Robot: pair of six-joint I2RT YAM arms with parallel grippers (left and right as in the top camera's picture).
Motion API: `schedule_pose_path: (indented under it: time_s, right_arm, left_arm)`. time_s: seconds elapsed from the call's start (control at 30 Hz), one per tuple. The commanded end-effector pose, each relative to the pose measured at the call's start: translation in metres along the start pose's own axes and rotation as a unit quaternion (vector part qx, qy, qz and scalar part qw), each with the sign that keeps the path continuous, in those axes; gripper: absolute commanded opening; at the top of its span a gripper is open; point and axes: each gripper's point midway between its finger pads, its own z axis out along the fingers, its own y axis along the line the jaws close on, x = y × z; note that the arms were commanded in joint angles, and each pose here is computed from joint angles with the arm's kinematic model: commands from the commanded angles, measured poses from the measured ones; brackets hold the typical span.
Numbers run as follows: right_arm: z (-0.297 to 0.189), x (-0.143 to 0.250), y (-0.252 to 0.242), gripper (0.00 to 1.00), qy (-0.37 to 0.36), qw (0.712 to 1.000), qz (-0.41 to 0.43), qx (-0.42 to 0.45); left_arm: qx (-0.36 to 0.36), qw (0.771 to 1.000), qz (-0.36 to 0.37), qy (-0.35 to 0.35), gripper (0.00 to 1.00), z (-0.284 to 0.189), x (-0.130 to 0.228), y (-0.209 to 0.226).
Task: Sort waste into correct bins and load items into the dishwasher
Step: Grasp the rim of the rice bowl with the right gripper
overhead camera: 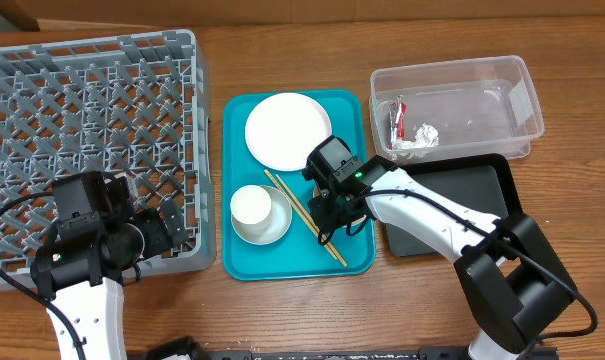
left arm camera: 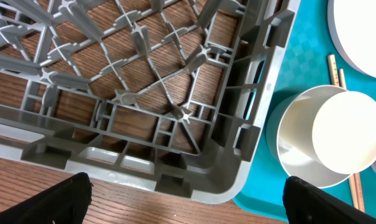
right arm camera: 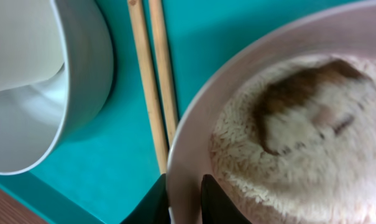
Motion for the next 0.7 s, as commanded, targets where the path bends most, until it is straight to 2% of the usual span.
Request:
schedule_pose_path:
  time_s: [0.0, 0.2, 0.47, 0.67]
  right_arm:
    - [0.006, 0.006, -0.001, 0.15, 0.012, 1.0, 0.003, 0.003]
    - [0.006, 0.008, -0.002, 0.04, 0.016, 1.0, 0.009, 0.005]
    - [-0.002, 0.003, 0.001, 0.04, 0.015, 0.999, 0.049, 0.006]
    - [-0.036, -0.019, 0.003, 0.04, -0.035, 0.997, 0.061, 0.021]
  left_arm:
    - [0.005, 1.0, 0.003, -0.01, 1.0, -0.005, -0.006, -0.001]
    - [0.005, 1.0, 0.003, -0.009, 1.0, -0.005, -0.006, -0.001]
    - [0.005, 1.0, 0.003, -0.009, 1.0, -0.005, -0.006, -0.001]
    - [0.005, 1.0, 0.003, -0.009, 1.0, -0.005, -0.006, -0.001]
